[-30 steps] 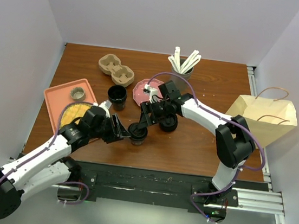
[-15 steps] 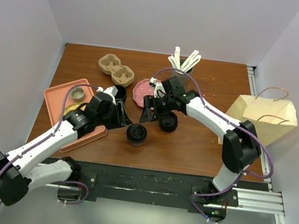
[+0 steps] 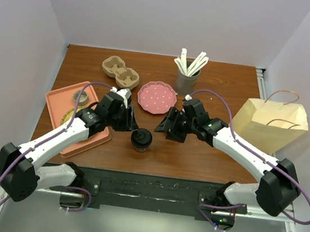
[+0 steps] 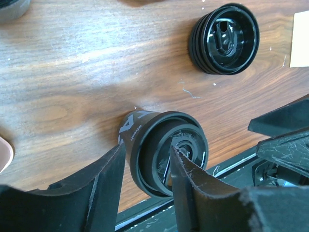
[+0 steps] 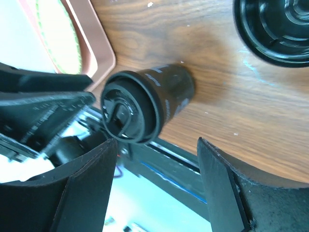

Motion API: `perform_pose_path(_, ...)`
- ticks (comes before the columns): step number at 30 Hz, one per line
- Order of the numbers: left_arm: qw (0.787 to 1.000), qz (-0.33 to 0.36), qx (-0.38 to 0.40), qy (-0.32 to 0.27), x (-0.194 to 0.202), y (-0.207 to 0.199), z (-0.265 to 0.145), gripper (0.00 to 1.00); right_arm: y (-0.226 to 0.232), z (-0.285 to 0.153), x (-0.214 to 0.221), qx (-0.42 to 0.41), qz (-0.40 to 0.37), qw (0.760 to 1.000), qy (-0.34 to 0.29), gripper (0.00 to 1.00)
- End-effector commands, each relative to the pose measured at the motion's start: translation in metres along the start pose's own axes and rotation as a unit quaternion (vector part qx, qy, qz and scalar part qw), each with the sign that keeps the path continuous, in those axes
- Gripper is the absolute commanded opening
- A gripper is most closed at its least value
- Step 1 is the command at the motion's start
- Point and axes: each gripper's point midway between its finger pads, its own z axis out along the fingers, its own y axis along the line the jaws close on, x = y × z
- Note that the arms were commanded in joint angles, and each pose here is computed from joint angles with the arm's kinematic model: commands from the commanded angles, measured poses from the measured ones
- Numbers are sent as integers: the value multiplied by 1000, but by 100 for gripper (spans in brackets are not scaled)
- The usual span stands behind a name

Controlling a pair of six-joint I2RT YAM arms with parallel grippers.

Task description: Pack the takeout coffee

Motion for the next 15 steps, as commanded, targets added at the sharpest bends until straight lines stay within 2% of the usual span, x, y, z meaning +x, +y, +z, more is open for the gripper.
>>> perform_pose_path(1,1000,20,16,-6,-1,-2,2,46,36,6,-11,-52,52,996,-46,71)
perform_pose_path(9,1000,4,4,9,14,8,3,41,43,20,11,-26,60,997,-44,70)
perform_pose_path(15,1000,-15,8,24,29,13,4,39,29,21,16,7,77,996,-54,68)
